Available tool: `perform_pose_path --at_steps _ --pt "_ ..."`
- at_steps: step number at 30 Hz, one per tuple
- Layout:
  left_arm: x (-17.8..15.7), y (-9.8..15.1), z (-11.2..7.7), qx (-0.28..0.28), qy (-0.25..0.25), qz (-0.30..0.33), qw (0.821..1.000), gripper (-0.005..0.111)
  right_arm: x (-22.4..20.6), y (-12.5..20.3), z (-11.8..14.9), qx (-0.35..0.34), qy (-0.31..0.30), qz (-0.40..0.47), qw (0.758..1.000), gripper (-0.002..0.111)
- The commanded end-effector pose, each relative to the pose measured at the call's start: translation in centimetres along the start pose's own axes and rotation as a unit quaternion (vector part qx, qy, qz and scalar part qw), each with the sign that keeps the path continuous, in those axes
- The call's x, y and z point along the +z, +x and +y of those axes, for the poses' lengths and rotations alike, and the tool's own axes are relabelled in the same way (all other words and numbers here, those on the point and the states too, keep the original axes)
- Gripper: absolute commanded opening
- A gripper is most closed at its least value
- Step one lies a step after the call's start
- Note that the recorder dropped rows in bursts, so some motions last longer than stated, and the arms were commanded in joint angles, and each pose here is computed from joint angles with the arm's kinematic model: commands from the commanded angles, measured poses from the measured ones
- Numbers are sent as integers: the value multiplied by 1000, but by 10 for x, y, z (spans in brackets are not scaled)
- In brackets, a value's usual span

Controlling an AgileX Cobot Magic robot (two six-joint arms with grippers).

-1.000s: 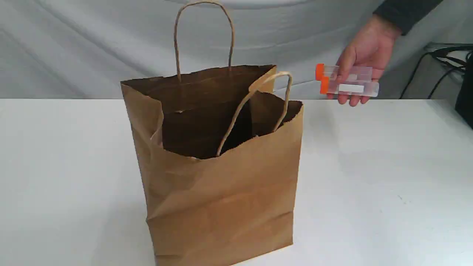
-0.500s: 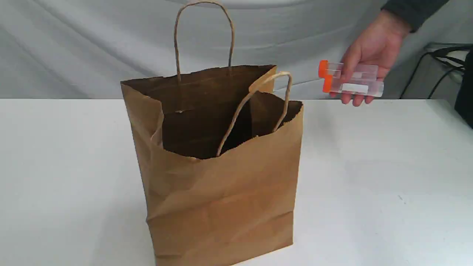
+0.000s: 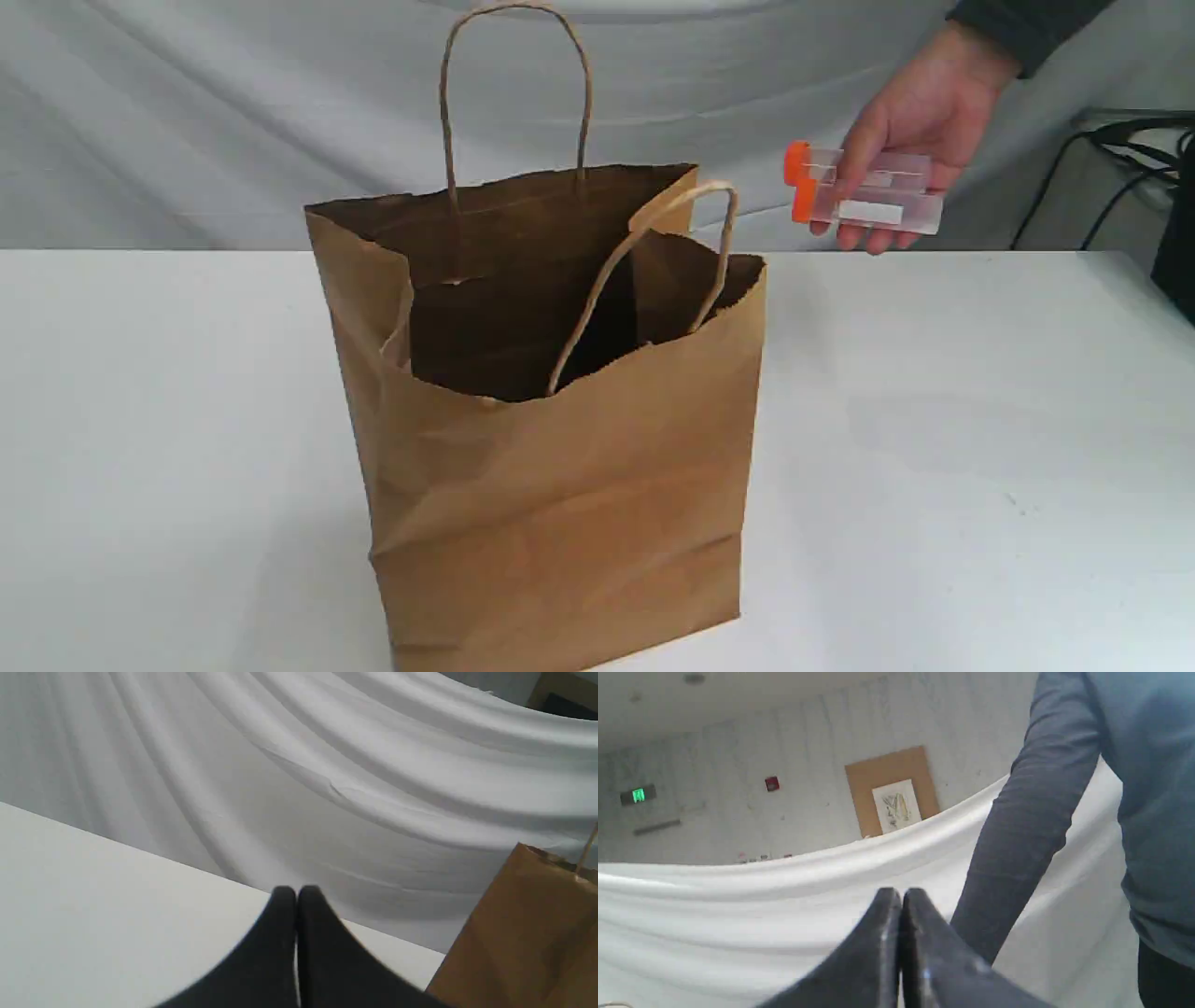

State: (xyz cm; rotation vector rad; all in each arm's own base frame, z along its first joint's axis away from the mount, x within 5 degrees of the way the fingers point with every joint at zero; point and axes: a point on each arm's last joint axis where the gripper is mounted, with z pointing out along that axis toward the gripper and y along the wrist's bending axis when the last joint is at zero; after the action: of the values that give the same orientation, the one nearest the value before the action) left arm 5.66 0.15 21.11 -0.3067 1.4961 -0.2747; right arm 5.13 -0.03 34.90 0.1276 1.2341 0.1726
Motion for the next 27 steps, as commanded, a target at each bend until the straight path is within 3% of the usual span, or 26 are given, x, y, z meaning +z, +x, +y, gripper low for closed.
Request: perform_pose_path --at_steps 1,4,8,11,16,22,27 --pt "0 0 0 -5 1 -5 1000 0 26 -16 6 -41 -9 54 998 0" --pt "0 0 0 -5 1 -5 1000 0 50 -26 14 -72 -37 100 992 0" --pt "0 0 0 -5 1 -5 1000 0 87 -27 36 -142 -113 185 966 0" --pt "0 0 0 -5 1 -5 1000 0 106 -27 59 -190 -194 231 934 0" --pt "0 0 0 -5 1 -5 1000 0 130 -13 92 -279 -314 319 850 0" --pt "0 0 0 -4 1 -5 1000 0 141 9 115 -252 -409 384 788 0" --pt "0 0 0 -4 1 -5 1000 0 145 17 123 -216 -432 390 784 0"
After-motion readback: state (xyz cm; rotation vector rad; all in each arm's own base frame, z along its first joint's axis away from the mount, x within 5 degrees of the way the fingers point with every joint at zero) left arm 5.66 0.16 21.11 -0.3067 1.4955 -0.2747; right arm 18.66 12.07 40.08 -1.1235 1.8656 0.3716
